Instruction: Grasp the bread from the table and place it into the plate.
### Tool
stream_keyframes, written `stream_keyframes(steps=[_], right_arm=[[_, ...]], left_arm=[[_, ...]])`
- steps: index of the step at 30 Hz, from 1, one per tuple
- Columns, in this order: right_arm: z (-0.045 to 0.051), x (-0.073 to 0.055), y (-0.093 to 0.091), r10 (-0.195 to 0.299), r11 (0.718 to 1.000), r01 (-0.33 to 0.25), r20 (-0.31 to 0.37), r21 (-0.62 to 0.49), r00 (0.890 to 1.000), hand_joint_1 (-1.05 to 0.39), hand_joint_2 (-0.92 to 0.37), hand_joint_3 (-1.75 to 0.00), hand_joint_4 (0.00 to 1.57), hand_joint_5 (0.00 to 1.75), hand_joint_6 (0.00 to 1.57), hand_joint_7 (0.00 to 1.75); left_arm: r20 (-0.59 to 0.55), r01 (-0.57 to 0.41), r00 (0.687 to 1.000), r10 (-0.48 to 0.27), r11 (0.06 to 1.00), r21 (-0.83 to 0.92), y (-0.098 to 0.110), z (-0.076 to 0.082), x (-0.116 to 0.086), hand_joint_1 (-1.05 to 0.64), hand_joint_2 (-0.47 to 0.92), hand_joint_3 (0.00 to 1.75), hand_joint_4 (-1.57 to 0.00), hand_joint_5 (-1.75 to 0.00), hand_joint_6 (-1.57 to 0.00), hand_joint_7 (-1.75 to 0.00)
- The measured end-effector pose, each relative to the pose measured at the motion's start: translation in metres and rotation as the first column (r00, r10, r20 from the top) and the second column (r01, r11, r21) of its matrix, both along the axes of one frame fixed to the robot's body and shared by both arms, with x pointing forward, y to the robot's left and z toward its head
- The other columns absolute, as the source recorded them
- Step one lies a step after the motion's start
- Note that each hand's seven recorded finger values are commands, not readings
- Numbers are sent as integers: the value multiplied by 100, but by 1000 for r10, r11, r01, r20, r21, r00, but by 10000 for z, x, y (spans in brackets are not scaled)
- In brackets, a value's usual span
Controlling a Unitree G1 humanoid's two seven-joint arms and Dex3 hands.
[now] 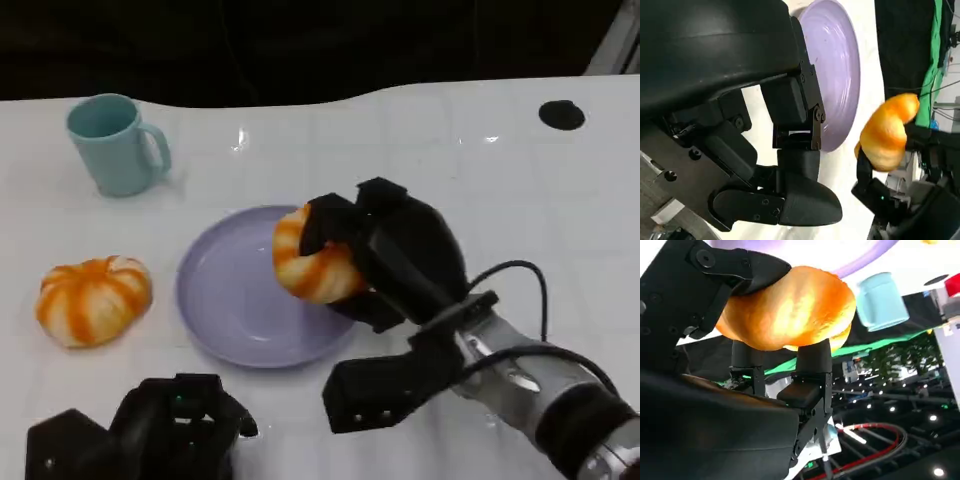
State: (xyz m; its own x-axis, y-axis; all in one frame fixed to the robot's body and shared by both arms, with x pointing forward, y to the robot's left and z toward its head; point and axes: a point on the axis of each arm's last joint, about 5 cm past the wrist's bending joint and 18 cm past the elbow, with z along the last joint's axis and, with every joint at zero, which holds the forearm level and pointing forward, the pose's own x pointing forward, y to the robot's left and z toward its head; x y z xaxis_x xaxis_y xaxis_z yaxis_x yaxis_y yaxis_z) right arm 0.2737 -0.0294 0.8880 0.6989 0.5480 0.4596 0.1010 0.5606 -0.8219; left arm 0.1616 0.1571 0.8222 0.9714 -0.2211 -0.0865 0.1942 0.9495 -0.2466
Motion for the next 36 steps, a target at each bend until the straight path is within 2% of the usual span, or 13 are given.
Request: stream_keyframes(steps=[1, 4, 9, 11, 14, 15, 17, 20, 23, 24, 27, 30, 36], right_arm=[[8, 7, 27, 5, 1000, -5, -2, -2, 1000, -25, -50, -87, 93, 175, 69, 159], [37, 28, 110, 20, 1000, -21, -8, -16, 1000, -26, -55, -80, 91, 175, 68, 171], [63, 43, 231, 27, 998, -27, -6, -61, 1000, -25, -59, -70, 90, 175, 74, 163], [49, 38, 251, 24, 998, -24, -9, -60, 1000, -26, -63, -60, 89, 175, 77, 153], [23, 21, 263, 27, 998, -28, -18, -59, 999, -22, -64, -48, 87, 166, 92, 100], [17, 18, 263, 29, 998, -30, -22, -58, 999, -23, -67, -43, 88, 147, 98, 76], [9, 17, 259, 26, 998, -28, -32, -57, 999, -25, -73, -37, 85, 126, 101, 53], [2, 18, 255, 28, 996, -34, -66, -85, 997, -31, -82, -24, 70, 92, 88, 20], [3, 26, 249, 25, 992, -36, -95, -122, 995, -41, -90, -13, 56, 60, 77, 5], [4, 29, 247, 24, 990, -38, -104, -135, 994, -47, -91, -12, 48, 47, 67, 2], [12, 39, 244, 21, 984, -45, -137, -173, 990, -60, -92, -19, 30, 33, 49, 0], [61, 55, 260, 26, 975, -66, -182, -213, 983, -69, -92, -27, 18, 26, 37, 0], [209, 84, 294, 38, 961, -101, -241, -257, 970, -77, -92, -38, 10, 25, 29, 0]], left_arm=[[-1, 1, 1000, -1, 1000, 0, -3, -2, -3, -105, 52, 73, -157, -122, -143, -75], [1, 2, 1000, -2, 1000, 0, -4, -1, -6, -105, 54, 69, -157, -121, -142, -75], [12, 4, 1000, -4, 1000, 6, -9, 4, -6, -105, 55, 68, -157, -122, -143, -75], [11, 8, 1000, -8, 1000, 18, -15, 4, -7, -105, 55, 68, -157, -123, -144, -76], [9, 7, 1000, -7, 1000, 18, -24, 3, -21, -105, 54, 68, -157, -123, -144, -75], [11, 6, 1000, -6, 1000, 16, -27, 5, -31, -105, 54, 68, -157, -123, -144, -75], [11, 4, 1000, -4, 1000, 14, -31, 6, -49, -105, 55, 69, -157, -124, -143, -75], [12, 3, 1000, -3, 1000, 14, -29, 9, -59, -105, 54, 69, -157, -124, -143, -76], [12, 3, 1000, -3, 1000, 14, -28, 14, -57, -105, 54, 69, -157, -124, -143, -76], [11, 3, 1000, -3, 1000, 14, -27, 15, -56, -105, 54, 70, -157, -124, -144, -76], [6, 5, 1000, -5, 1000, 14, -25, 16, -54, -105, 54, 70, -157, -123, -143, -76], [6, 5, 1000, -5, 1000, 15, -22, 17, -54, -105, 54, 70, -157, -123, -143, -77], [6, 6, 1000, -6, 1000, 19, -21, 18, -52, -105, 54, 71, -157, -124, -143, -77]])
